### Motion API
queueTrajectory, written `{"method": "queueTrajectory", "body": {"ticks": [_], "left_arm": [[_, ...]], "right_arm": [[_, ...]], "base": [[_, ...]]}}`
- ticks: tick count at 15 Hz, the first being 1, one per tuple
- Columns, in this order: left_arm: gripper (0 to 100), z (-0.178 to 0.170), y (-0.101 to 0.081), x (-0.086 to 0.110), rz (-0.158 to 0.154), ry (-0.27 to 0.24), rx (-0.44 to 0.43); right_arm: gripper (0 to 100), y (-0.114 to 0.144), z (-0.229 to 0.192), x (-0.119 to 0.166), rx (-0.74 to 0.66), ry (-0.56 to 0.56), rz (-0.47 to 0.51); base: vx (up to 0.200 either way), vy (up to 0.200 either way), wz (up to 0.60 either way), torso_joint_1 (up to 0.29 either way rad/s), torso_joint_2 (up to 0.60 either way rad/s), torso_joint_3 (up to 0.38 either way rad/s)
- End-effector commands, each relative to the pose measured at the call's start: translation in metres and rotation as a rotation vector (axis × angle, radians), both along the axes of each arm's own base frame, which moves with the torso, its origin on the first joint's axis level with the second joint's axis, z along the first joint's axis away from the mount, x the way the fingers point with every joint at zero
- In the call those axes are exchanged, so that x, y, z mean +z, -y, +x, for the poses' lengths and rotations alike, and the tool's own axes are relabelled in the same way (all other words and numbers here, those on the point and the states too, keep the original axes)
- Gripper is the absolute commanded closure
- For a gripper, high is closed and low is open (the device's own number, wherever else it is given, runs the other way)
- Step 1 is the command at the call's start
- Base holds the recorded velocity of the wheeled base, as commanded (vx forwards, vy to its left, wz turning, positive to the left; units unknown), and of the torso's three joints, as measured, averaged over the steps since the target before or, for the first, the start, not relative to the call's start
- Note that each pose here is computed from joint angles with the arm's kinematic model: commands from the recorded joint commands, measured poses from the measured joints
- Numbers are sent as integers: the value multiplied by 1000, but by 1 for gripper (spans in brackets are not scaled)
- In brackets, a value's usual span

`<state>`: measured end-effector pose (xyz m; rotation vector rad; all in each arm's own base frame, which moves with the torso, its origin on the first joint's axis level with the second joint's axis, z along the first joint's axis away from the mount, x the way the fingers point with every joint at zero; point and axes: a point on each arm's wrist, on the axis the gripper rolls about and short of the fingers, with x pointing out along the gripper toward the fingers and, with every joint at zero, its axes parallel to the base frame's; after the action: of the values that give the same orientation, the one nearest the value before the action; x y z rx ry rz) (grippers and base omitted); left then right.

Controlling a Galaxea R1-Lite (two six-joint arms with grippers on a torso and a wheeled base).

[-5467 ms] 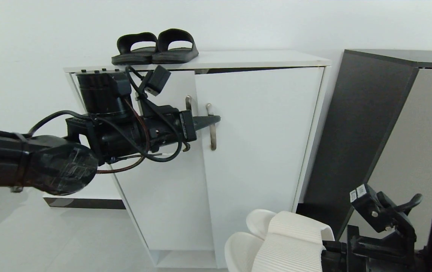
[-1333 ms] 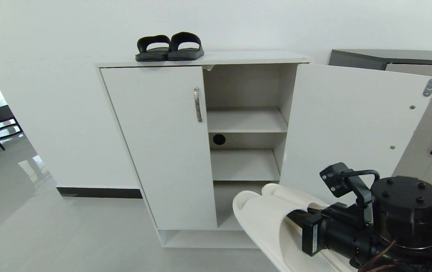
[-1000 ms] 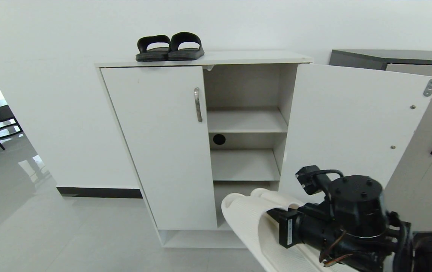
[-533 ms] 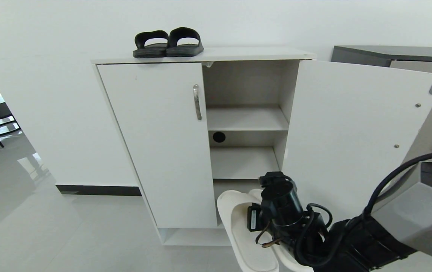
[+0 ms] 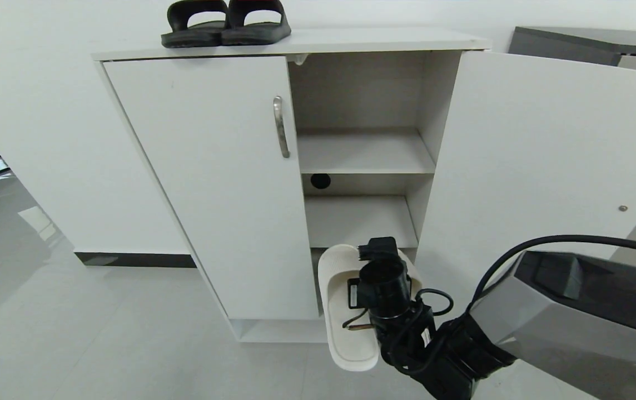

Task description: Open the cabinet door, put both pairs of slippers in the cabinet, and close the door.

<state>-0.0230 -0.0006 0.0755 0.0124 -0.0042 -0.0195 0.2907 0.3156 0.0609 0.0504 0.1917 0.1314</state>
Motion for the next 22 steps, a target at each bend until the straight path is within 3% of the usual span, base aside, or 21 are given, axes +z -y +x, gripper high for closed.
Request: {"method": "queueTrajectory", "body": {"ticks": [1, 9, 13, 18, 22], "left_arm": [[100, 0, 0, 0, 0, -3, 0], [100, 0, 0, 0, 3, -2, 0], [100, 0, 0, 0, 5, -2, 0], [100, 0, 0, 0, -8, -3, 3], [100, 0, 0, 0, -11, -3, 6]], "right_arm": [[100, -9, 14, -11, -43, 36, -25], [100, -11, 23, -3, -98, 95, -48], [100, -10, 22, 18, -123, 184, -44], [100, -10, 23, 14, -123, 178, -53], [100, -11, 24, 6, -112, 166, -75]], "base": [[0, 0, 0, -2, 2, -217], [0, 0, 0, 5, 2, -180], [0, 0, 0, 0, 0, 0], [0, 0, 0, 0, 0, 0], [200, 0, 0, -1, 1, 0]]}}
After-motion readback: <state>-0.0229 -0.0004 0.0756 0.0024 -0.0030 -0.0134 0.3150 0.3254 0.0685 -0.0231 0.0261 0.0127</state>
